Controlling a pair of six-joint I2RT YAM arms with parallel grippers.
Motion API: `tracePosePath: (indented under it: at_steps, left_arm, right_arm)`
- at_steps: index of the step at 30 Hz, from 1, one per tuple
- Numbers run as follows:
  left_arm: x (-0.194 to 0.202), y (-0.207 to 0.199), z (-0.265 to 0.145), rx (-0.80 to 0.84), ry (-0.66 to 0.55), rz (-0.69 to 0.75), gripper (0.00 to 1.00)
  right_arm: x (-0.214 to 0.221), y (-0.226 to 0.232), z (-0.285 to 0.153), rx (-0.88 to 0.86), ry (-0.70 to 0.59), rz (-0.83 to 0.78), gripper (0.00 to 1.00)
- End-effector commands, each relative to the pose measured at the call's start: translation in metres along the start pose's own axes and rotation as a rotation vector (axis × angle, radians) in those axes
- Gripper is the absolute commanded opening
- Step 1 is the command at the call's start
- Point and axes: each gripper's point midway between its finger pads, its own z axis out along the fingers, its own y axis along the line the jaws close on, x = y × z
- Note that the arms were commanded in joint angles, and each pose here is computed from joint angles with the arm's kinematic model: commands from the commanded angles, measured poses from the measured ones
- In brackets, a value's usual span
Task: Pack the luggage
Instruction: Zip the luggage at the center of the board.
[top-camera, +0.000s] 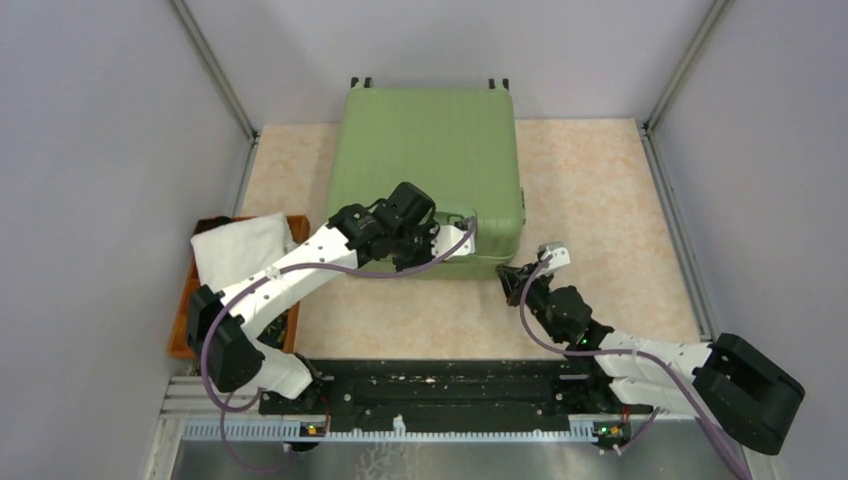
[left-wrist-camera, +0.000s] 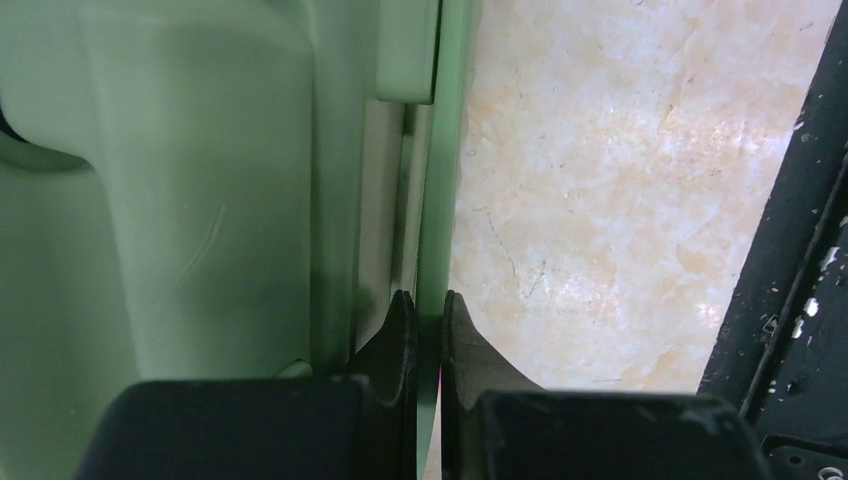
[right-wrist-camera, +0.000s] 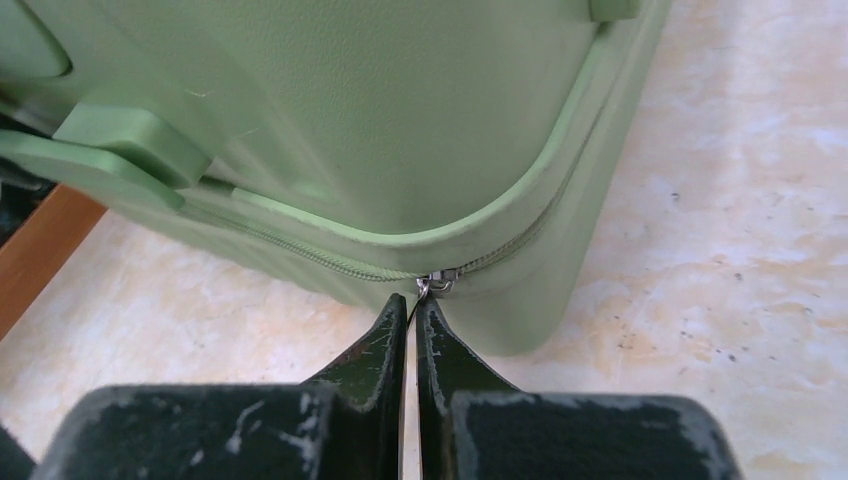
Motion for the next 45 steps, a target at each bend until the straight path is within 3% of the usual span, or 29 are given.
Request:
tracePosePath:
  at_steps: [1,6,11,20,32,36,45]
  left_arm:
    - [-0.163,0.043,-0.057,-0.196,-0.584,0.078,0.00]
    - [-0.161,0.064,-0.077,-0.352,-0.590,0.109,0.00]
    - [-0.151,0.060,-0.078,-0.360,-0.568,0.137,0.00]
    - [-0.150,0.060,-0.081,-0.372,-0.564,0.156,0.00]
    - [-0.155,0.073,-0.107,-0.475,-0.577,0.221,0.00]
    - [-0.150,0.069,-0.102,-0.461,-0.565,0.226,0.00]
    - [-0.154,0.058,-0.077,-0.386,-0.570,0.211,0.00]
  right_arm:
    - [-0.036,0.068,-0.005,-0.247,-0.059,0.083,0.00]
    - [-0.019,0.030,-0.021,-0.135,-0.001,0.057,0.00]
    - [-0.009,-0.003,-0.034,-0.055,0.019,0.050,0.00]
    - [-0.003,-0.009,-0.027,-0.010,0.079,0.008,0.00]
    - [-0.011,-0.030,-0.032,0.095,0.045,0.032,0.00]
    - [-0.017,-0.024,-0.032,0.064,0.033,0.019,0.00]
    - [-0.024,0.058,-0.016,-0.211,0.024,-0.047,0.00]
